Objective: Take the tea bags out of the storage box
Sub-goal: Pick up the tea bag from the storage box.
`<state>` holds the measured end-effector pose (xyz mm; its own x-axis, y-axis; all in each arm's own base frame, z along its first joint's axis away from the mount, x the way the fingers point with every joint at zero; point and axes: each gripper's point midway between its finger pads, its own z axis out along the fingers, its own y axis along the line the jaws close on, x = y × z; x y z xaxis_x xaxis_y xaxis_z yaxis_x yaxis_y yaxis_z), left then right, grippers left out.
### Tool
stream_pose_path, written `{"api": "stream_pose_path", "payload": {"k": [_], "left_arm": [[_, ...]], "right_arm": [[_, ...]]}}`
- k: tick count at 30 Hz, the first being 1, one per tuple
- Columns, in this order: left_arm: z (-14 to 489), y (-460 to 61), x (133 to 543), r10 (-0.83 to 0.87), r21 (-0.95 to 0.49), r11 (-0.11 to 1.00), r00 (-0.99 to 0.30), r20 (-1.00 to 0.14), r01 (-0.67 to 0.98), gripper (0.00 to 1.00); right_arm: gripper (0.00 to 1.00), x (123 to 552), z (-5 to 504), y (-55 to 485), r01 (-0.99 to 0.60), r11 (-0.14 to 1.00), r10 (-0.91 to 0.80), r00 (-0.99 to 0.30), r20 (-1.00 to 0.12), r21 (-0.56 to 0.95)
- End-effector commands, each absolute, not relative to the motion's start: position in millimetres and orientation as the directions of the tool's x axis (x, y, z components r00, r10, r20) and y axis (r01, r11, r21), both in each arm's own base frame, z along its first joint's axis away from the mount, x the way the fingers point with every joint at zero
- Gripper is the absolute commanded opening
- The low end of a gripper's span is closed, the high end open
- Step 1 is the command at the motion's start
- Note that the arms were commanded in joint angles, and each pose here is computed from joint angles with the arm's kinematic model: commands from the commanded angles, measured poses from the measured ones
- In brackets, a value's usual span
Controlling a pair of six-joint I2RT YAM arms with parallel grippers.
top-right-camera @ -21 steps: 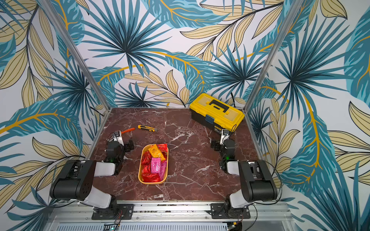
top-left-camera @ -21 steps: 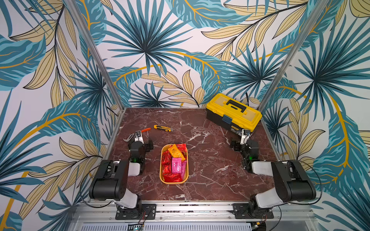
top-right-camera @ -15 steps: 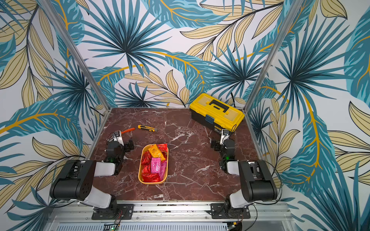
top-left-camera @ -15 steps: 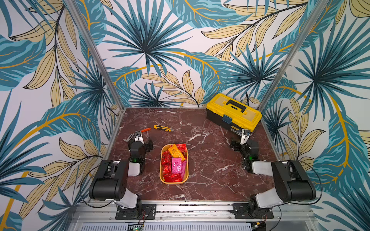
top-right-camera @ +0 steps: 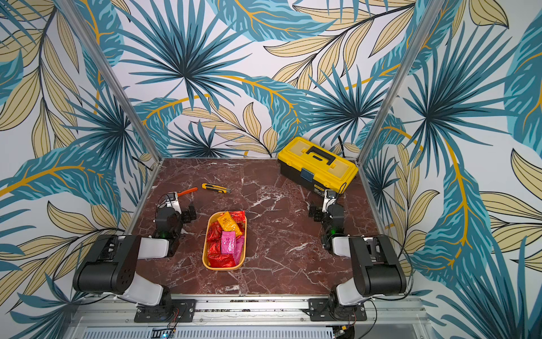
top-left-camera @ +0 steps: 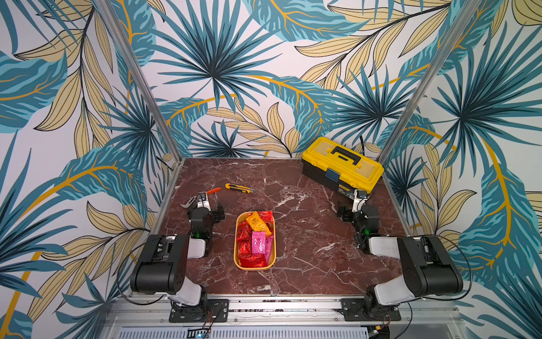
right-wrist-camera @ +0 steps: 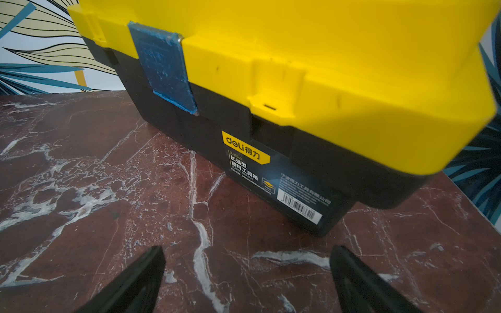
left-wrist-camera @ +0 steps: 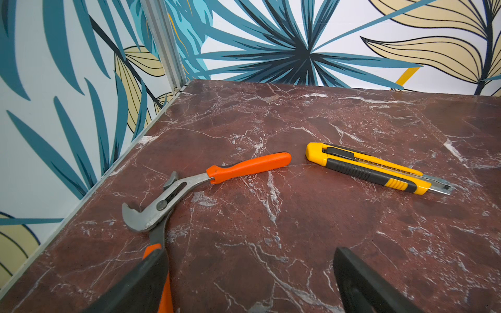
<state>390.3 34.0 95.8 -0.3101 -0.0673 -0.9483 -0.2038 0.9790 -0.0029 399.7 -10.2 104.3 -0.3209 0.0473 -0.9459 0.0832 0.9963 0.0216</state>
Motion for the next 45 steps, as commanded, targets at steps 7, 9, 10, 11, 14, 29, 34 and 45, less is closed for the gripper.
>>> {"api": "stream_pose_path", "payload": {"k": [7,9,10,11,14,29,34,45], "left_arm": [[143,37,413,-0.119,-0.003,0.968,-0.451,-0.884,-0.25,1.0],[154,41,412,-0.192,-0.031,0.95,-0.502,-0.843,-0.312,1.0],[159,40,412,-0.221,-0.054,0.945,-0.51,-0.831,-0.322,1.0],[163,35,410,-0.245,-0.081,0.945,-0.518,-0.819,-0.318,1.0],[179,15,400,-0.329,-0.194,0.935,-0.516,-0.791,-0.298,1.0],[208,-105,286,-0.499,-0.613,0.777,-0.735,-0.46,-0.144,0.93],[206,-100,246,-0.539,-0.648,0.742,-0.729,-0.422,-0.173,0.93],[161,-97,202,-0.613,-0.685,0.667,-0.74,-0.279,-0.294,0.94]], "right_arm": [[1.0,391,177,-40,0.294,0.948,0.208,-0.295,-0.933,0.119],[0.99,386,200,-50,0.38,0.906,0.304,-0.276,-0.912,0.187],[1.0,384,209,-53,0.415,0.882,0.349,-0.255,-0.902,0.224],[1.0,379,213,-60,0.476,0.834,0.421,-0.226,-0.878,0.278],[1.0,377,225,-46,0.452,0.803,0.535,-0.261,-0.804,0.388],[0.79,358,260,159,-0.058,0.833,0.359,-0.702,-0.616,0.551],[0.66,342,248,224,-0.165,0.848,0.214,-0.763,-0.61,0.503],[0.5,306,204,321,-0.283,0.814,0.012,-0.865,-0.502,0.508]]}}
